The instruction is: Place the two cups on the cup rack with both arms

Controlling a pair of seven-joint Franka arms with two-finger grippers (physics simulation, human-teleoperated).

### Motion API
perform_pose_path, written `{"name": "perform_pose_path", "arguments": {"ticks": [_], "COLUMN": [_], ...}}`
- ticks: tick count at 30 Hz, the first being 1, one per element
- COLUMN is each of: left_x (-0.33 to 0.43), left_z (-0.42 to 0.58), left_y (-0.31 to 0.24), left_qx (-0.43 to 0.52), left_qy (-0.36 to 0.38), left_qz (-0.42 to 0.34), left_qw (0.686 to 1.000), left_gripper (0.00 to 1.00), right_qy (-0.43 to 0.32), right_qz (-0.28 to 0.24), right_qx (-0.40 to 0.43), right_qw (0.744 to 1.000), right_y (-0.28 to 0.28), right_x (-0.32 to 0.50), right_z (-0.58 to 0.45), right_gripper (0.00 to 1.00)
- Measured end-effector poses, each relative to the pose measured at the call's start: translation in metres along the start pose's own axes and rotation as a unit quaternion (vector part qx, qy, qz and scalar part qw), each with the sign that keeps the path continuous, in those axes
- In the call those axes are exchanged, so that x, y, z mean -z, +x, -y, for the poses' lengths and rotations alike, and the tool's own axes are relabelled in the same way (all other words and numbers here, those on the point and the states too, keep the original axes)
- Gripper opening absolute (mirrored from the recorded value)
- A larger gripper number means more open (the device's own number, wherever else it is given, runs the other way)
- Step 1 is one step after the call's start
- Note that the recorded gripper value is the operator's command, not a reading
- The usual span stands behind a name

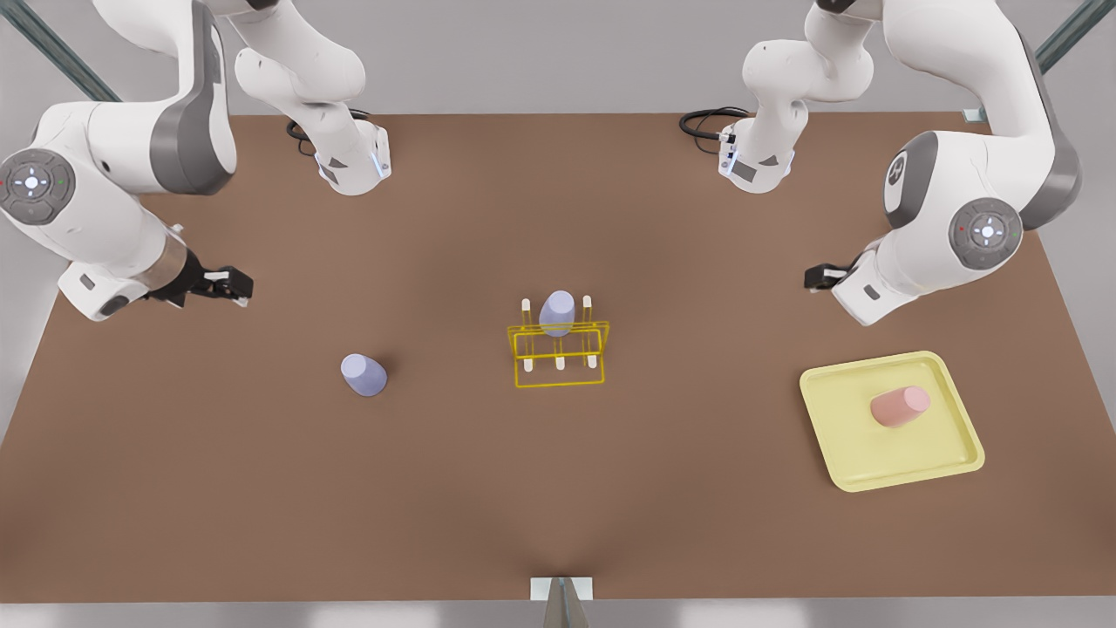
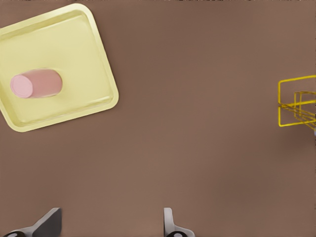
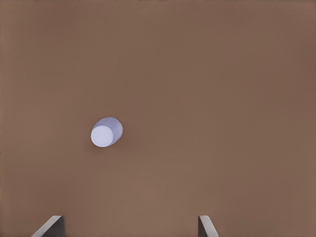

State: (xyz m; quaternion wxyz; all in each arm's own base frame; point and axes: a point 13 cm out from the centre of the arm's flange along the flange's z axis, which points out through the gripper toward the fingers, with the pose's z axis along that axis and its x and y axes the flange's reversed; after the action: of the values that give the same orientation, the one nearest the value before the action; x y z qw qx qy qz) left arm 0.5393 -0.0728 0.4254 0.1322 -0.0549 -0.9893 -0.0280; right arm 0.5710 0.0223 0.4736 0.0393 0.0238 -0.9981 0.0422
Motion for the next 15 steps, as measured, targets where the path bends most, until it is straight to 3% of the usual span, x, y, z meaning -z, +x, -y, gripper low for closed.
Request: {"name": "perform_pose_path", "arguments": {"ticks": [3,7,15], "left_x": [-0.015,-0.116,-0.234], "left_z": [-0.015,-0.167,-0.241], "left_y": [-0.02,-0.077,-0.145], "left_qx": [0.012,0.095,0.044], "left_qy": [0.005,0.025,0.008], "left_qz": [-0.005,-0.023,0.048], "left_qw": [1.0,0.995,0.998], "left_gripper": [1.0,1.0,1.0], "right_qy": [-0.005,-0.002,-0.029], "right_qz": [-0.008,-0.049,-0.011], "right_qx": [0.005,0.053,0.052], "right_qw": [1.0,0.997,0.998], "right_y": [-0.01,-0.053,-0.091], "right_x": [-0.017,-0.117,-0.27], "right_z": [-0.006,-0.064,-0.086], "right_gripper": [1.0,1.0,1.0]}}
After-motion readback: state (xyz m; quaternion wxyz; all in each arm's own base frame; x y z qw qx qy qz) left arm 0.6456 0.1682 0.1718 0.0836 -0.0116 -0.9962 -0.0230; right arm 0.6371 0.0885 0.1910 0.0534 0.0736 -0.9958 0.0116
